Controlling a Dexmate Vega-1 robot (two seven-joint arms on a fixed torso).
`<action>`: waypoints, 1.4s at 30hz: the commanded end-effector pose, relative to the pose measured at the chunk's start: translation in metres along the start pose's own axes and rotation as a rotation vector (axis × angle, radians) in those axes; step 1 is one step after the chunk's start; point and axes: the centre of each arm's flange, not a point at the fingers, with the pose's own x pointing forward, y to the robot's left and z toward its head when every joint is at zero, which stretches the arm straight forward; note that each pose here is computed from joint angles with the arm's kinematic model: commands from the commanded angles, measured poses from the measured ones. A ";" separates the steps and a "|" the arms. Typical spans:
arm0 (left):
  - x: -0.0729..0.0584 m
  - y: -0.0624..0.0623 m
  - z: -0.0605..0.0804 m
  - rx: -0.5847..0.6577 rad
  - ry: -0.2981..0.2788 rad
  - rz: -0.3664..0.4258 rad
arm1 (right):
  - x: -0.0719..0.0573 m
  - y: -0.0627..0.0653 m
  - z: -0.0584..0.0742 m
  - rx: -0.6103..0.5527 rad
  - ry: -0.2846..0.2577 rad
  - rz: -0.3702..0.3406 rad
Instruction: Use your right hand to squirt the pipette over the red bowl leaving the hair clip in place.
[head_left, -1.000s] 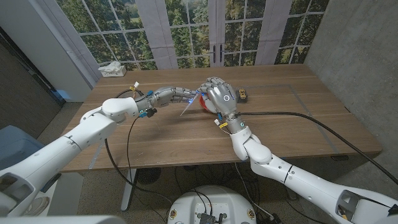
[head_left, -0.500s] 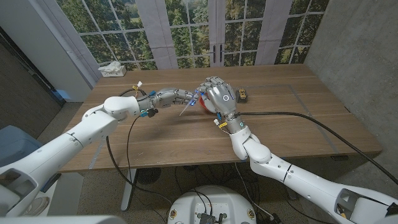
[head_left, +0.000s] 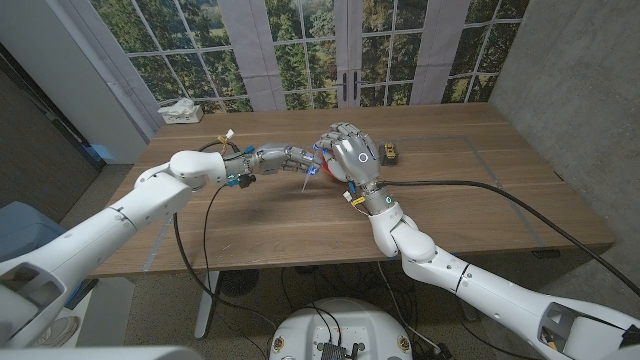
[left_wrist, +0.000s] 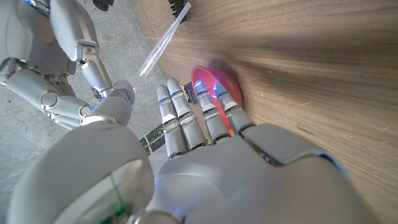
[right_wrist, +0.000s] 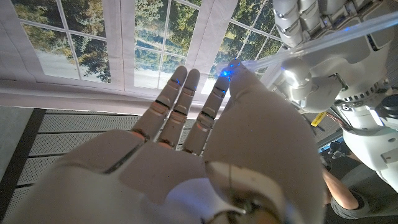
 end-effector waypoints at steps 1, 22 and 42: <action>0.002 0.002 0.001 -0.058 -0.061 -0.069 | -0.001 -0.001 0.000 0.002 -0.004 -0.005; -0.001 0.006 0.004 -0.062 -0.069 -0.025 | -0.003 -0.002 -0.001 0.002 0.005 -0.003; 0.001 0.009 0.002 -0.056 -0.047 0.014 | -0.001 -0.008 -0.010 0.124 0.165 0.063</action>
